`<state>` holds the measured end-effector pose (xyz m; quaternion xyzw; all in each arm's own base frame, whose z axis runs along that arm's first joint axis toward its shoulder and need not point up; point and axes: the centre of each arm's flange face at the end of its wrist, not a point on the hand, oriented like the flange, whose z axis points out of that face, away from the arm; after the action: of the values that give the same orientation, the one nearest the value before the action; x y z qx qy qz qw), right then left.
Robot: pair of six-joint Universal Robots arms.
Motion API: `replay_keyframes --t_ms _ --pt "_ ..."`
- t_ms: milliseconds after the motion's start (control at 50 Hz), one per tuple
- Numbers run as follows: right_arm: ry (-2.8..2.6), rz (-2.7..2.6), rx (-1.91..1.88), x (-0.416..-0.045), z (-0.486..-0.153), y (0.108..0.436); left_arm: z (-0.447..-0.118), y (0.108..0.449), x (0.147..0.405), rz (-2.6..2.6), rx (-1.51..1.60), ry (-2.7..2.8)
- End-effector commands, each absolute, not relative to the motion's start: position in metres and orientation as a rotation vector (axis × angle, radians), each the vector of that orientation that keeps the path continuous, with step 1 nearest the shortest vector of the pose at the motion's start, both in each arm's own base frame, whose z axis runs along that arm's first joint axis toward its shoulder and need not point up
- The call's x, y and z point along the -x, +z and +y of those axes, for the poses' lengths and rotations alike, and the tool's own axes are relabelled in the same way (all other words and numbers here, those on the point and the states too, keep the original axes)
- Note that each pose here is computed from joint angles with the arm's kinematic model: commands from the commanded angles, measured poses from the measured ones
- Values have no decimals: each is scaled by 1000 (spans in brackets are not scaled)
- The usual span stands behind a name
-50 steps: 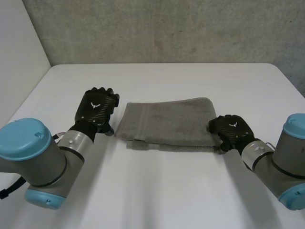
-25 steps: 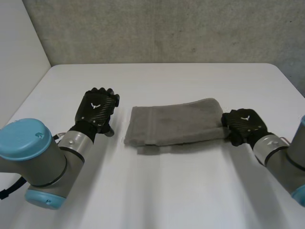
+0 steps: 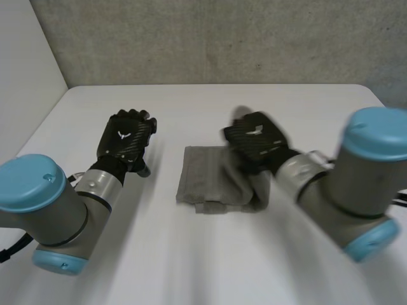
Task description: Fold the towel.
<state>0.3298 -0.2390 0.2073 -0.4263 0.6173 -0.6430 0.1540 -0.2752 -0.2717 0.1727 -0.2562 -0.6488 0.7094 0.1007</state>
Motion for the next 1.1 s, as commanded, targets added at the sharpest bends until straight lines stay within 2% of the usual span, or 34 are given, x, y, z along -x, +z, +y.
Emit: replay_keyframes --t_ms 20,60,200,280,420,520,660,820,980,1100 --pt "-1773 1704 1303 -388 -201 180 -274 182 276 -1885 733 2125" --pt "-1753 1734 1323 -399 -200 161 -274 185 276 -1871 731 2136" --pt "-1732 1768 1333 -404 -197 146 -277 191 278 -1832 718 2171" --pt "-1741 1786 1319 -400 -200 149 -280 197 279 -1809 709 2190" --pt "-1781 1817 1270 -383 -196 175 -287 205 288 -1759 632 2164" --pt "-1803 1894 1158 -358 -217 186 -288 209 297 -1722 499 2053" --pt "-1807 2019 966 -326 -258 185 -274 186 310 -1799 422 1835" --pt "-1688 2045 943 -326 -271 158 -244 135 316 -2029 493 1573" --pt "-1529 2187 930 -321 -283 122 -246 116 316 -2096 519 1524" --pt "-1498 2216 927 -320 -286 116 -251 111 316 -2114 540 1539"
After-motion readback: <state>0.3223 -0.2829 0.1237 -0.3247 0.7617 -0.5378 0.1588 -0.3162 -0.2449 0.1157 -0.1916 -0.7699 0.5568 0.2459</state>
